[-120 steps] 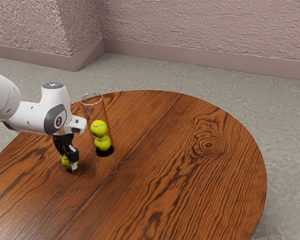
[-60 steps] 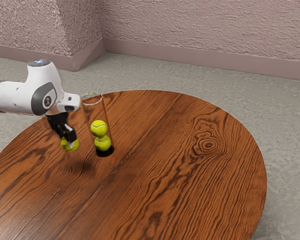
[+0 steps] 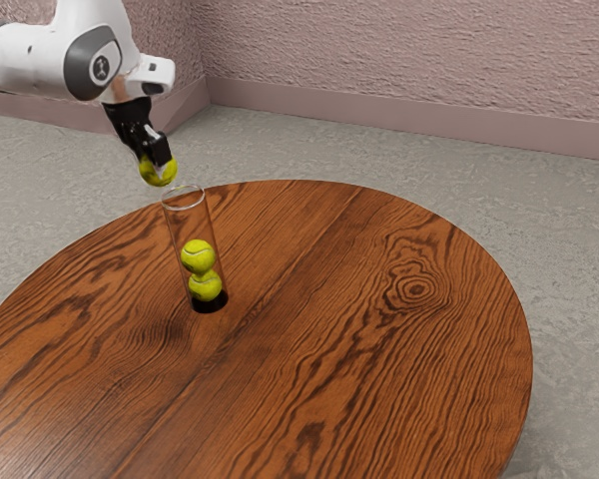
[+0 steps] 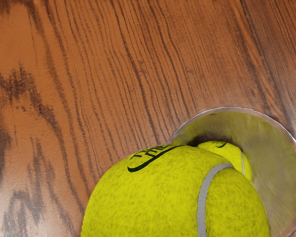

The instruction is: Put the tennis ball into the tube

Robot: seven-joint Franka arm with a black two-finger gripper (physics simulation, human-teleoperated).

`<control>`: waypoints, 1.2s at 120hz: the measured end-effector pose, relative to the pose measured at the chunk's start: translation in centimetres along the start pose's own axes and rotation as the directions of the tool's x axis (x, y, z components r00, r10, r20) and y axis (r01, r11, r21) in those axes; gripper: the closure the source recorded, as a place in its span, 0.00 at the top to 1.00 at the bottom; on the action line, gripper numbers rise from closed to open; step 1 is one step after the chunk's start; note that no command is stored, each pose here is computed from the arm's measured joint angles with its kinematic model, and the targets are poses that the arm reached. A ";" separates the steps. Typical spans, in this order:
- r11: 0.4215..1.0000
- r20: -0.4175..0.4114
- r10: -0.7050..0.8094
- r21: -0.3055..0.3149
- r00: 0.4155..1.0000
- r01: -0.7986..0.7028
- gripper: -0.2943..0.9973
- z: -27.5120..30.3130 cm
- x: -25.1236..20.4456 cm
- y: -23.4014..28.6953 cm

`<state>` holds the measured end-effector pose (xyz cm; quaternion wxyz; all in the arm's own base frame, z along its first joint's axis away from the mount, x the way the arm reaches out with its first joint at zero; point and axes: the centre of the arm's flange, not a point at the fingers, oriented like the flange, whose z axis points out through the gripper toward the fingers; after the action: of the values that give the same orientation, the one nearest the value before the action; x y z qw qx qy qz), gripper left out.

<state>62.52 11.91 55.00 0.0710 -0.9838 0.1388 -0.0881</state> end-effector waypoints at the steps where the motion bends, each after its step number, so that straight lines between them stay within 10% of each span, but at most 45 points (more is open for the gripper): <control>1: 1.000 0.001 0.004 -0.001 1.000 -0.004 0.28 -0.1 0.2 0.2; 43: 0.997 0.111 0.057 -0.062 0.992 -0.050 0.25 2.9 2.2 2.5; 99: 0.993 0.044 0.095 -0.069 0.994 -0.092 0.65 -3.0 3.6 3.0; 144: 0.990 0.030 0.115 -0.083 0.993 -0.112 0.75 -6.8 2.7 3.5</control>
<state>62.84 7.01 61.52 0.0382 -0.9778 0.1966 -0.0609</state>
